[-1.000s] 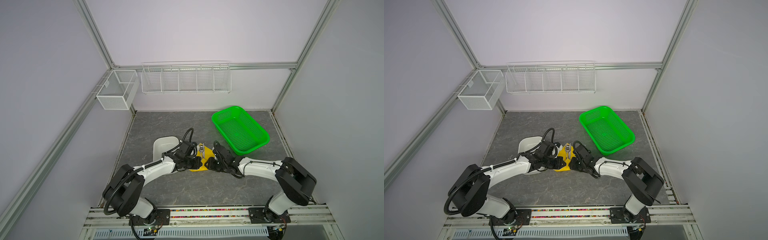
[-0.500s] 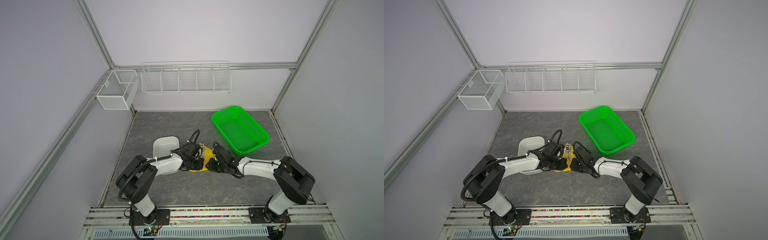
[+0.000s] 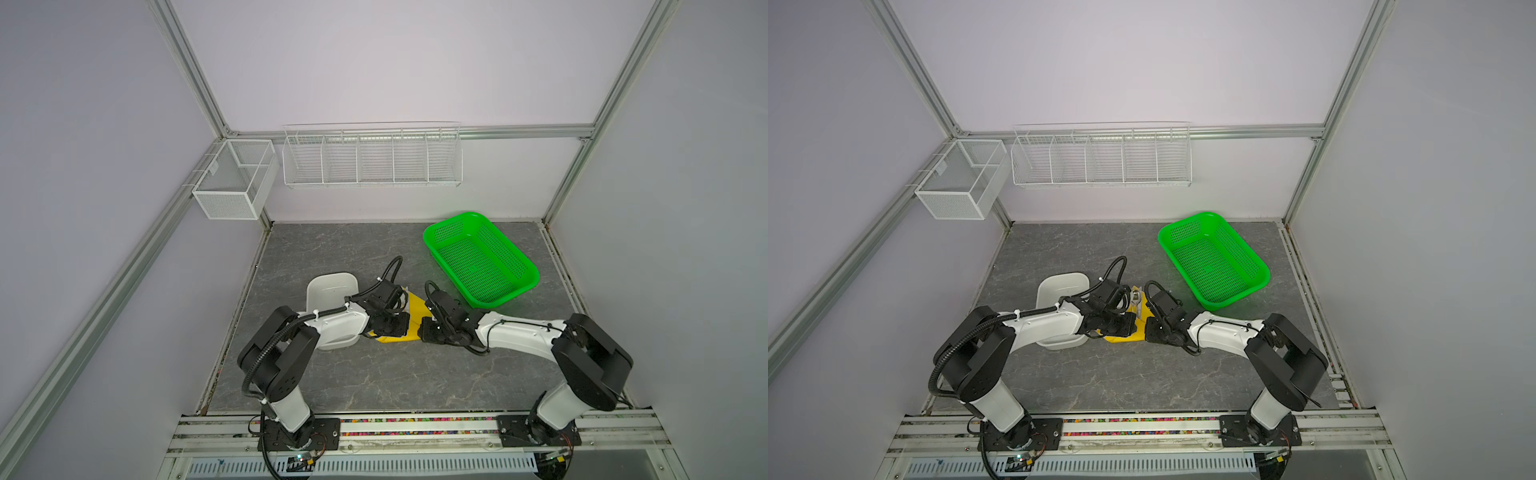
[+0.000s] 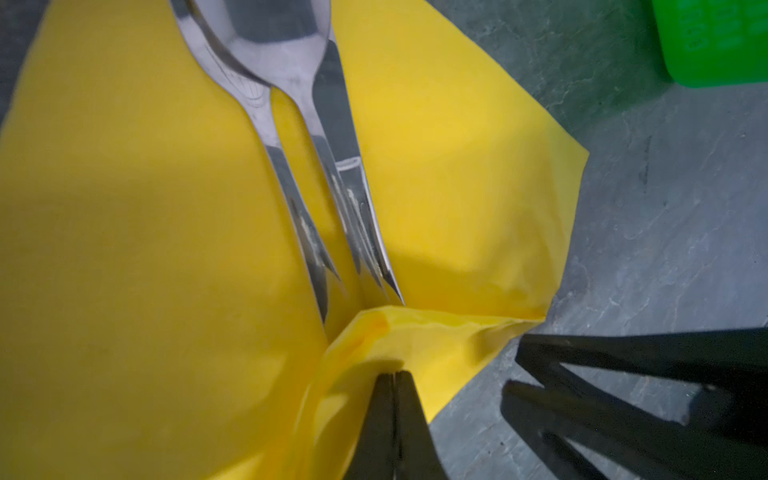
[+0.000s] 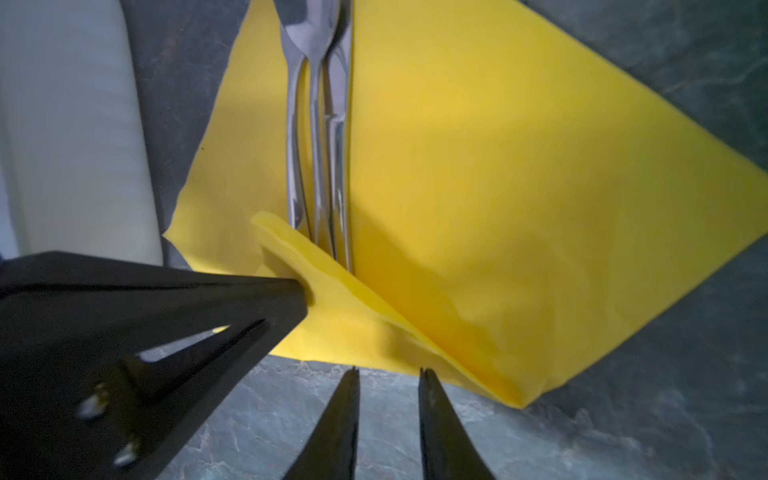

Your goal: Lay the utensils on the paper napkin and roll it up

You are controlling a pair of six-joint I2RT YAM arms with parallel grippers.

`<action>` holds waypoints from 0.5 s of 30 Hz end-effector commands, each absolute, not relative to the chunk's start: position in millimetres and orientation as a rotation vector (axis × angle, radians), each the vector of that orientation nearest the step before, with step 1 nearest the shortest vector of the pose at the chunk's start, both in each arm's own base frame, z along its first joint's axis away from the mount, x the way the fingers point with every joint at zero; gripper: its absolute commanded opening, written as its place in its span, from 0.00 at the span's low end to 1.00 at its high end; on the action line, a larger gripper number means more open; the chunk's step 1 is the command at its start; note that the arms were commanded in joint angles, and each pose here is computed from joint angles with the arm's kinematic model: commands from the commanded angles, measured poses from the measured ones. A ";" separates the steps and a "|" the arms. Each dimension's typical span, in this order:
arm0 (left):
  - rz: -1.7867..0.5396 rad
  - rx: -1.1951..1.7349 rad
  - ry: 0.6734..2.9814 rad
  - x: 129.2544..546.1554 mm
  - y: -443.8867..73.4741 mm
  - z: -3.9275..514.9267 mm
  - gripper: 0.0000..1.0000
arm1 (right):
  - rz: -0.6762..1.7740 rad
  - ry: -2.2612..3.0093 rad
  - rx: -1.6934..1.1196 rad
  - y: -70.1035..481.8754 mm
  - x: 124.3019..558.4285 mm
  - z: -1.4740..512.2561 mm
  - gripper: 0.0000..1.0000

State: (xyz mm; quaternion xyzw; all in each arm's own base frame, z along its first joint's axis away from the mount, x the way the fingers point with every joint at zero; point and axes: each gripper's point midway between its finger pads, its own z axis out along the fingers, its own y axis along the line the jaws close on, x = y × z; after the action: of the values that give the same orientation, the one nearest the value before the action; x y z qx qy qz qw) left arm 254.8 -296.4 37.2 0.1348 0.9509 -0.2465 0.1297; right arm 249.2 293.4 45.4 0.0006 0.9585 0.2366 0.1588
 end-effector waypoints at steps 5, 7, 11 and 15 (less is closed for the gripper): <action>-0.669 0.402 2.775 258.7 -296.1 34.7 0.03 | 0.632 2.758 -0.037 300.5 260.4 42.4 0.22; -0.667 0.402 2.781 258.0 -295.8 33.9 0.03 | 0.611 2.778 -0.037 299.3 260.1 37.2 0.22; -0.685 0.412 2.781 256.2 -297.6 33.5 0.03 | 0.571 2.823 -0.033 296.4 256.5 25.1 0.20; -0.689 0.421 2.783 253.9 -296.7 34.7 0.04 | 0.541 2.843 -0.020 292.6 255.0 18.8 0.20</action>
State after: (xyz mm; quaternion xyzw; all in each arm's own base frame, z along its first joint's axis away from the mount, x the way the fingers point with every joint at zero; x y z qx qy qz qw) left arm 253.6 -292.9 32.0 0.1340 0.9550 -0.2347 0.1223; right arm 256.4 298.7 23.4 -0.0084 0.9702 0.2026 0.1329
